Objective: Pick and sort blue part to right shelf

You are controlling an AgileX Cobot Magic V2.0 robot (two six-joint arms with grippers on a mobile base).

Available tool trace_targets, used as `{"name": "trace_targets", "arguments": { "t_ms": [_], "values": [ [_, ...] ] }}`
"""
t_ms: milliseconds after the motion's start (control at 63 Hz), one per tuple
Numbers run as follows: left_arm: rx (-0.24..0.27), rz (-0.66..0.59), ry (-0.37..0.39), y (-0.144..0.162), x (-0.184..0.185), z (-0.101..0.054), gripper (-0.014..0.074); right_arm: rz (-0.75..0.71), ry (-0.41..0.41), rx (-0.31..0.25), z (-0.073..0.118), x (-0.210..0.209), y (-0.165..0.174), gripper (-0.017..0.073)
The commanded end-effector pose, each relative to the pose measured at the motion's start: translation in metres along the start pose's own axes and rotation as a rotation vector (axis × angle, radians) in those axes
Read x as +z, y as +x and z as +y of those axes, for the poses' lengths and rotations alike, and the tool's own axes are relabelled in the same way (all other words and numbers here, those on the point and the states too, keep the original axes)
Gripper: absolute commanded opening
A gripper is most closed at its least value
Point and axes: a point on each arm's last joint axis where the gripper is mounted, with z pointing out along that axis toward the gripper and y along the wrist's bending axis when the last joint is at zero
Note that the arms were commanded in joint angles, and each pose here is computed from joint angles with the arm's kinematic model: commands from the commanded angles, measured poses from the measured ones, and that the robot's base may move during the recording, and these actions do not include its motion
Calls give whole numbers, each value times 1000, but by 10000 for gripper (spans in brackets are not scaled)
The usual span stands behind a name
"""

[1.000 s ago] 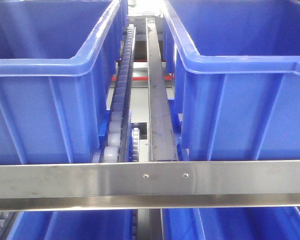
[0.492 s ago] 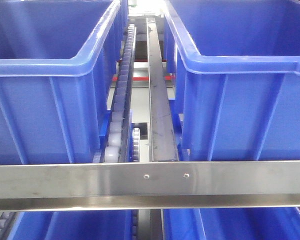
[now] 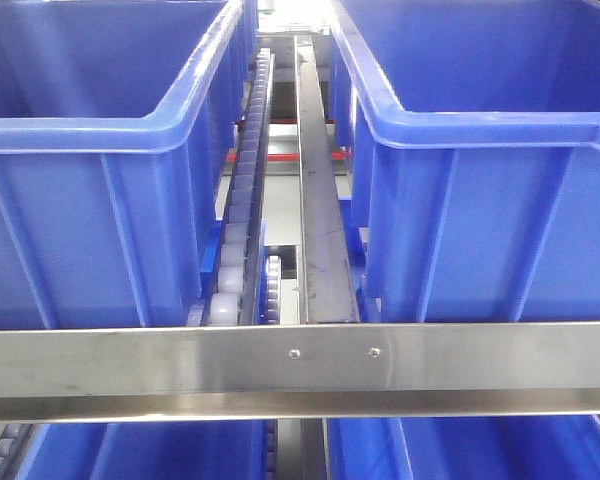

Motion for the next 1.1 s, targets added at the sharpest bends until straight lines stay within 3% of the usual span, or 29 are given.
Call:
{"name": "trace_targets", "arguments": {
  "t_ms": [0,365,413,492,524,762,889,1080],
  "values": [
    [-16,-96,-7,-16,1,0,123,-135,-5,2,1,-3,-17,48],
    [-10,-60,-17,-3,2,2,123,-135,-5,2,1,-3,-17,48],
    [34,-48,-23,3,1,3,123,-135,-5,2,1,-3,-17,48],
    [165,-33,-47,14,-1,5,123,-135,-5,2,1,-3,-17,48],
    [180,-30,-61,18,-3,7,123,-135,-5,2,1,-3,-17,48],
    [167,-41,-107,48,-14,12,123,-135,-5,2,1,-3,-17,48],
    [117,1,-107,65,-15,15,123,-135,-5,2,1,-3,-17,48],
    [128,7,-106,66,-15,15,123,-135,-5,2,1,-3,-17,48]
  ]
}}
